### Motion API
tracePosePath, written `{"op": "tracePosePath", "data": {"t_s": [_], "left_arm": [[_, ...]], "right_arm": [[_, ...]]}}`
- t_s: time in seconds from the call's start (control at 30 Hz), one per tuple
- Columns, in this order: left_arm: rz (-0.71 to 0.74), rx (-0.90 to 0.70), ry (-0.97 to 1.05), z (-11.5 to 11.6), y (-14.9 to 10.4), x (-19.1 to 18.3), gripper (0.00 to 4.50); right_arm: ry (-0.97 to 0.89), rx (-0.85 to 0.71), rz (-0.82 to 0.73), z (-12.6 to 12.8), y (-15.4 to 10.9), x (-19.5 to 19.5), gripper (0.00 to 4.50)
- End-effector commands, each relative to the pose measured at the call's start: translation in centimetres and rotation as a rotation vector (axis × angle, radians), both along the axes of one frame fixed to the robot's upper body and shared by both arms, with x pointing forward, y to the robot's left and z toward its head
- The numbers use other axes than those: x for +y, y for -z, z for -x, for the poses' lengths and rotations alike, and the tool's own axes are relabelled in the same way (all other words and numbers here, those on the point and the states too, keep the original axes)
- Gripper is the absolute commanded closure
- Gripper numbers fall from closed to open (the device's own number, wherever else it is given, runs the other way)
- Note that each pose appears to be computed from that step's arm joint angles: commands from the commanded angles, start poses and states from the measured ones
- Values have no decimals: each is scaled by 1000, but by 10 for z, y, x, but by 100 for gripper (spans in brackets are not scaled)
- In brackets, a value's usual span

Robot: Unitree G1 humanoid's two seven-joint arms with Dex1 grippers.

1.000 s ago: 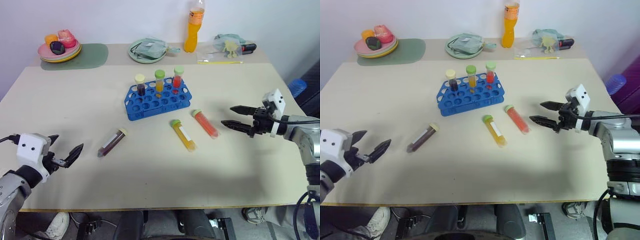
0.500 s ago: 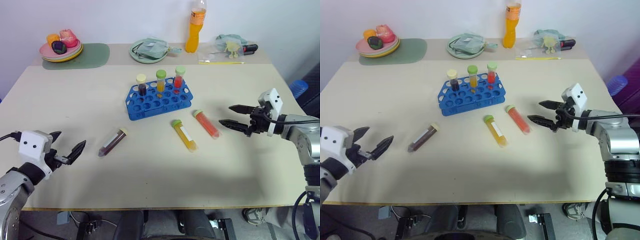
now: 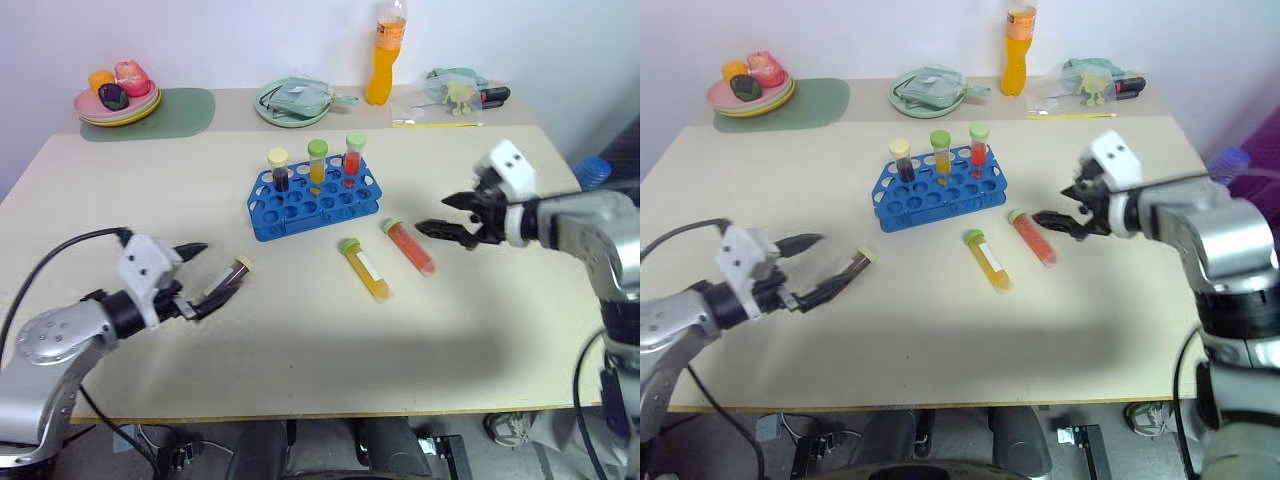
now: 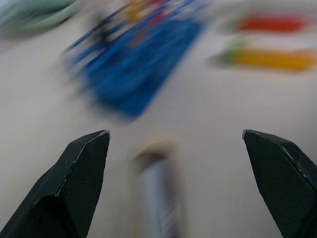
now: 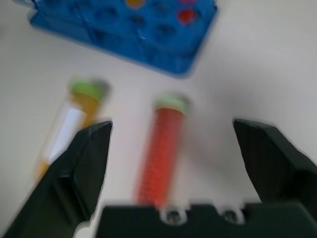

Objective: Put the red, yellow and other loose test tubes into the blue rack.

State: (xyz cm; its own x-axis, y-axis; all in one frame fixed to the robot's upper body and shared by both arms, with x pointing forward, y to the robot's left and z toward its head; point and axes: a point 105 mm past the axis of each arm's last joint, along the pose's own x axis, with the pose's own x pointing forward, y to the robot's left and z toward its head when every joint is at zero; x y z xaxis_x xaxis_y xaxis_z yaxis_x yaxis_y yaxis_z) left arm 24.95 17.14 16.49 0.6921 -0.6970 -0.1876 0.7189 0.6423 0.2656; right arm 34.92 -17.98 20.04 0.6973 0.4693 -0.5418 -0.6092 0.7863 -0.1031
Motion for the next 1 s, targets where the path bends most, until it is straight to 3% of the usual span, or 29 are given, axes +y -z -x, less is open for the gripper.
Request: {"op": "tracePosePath", "data": {"t_s": [0.03,0.27,0.7,0.8,0.97,1.0], "left_arm": [[-16,-6,136,10,-1,-29,6],[-9,22,200,17,10,-46,6],[3,32,156,28,22,-45,6],[0,31,150,28,22,-44,0],[-1,28,143,27,20,-41,0],[-2,28,141,27,20,-40,0]], "right_arm": [[133,142,46,-3,9,7,21],[191,198,166,-11,17,18,21],[232,289,194,-23,43,19,21],[232,295,194,-23,45,19,107],[229,273,191,-23,38,20,361],[225,264,176,-24,34,21,361]]}}
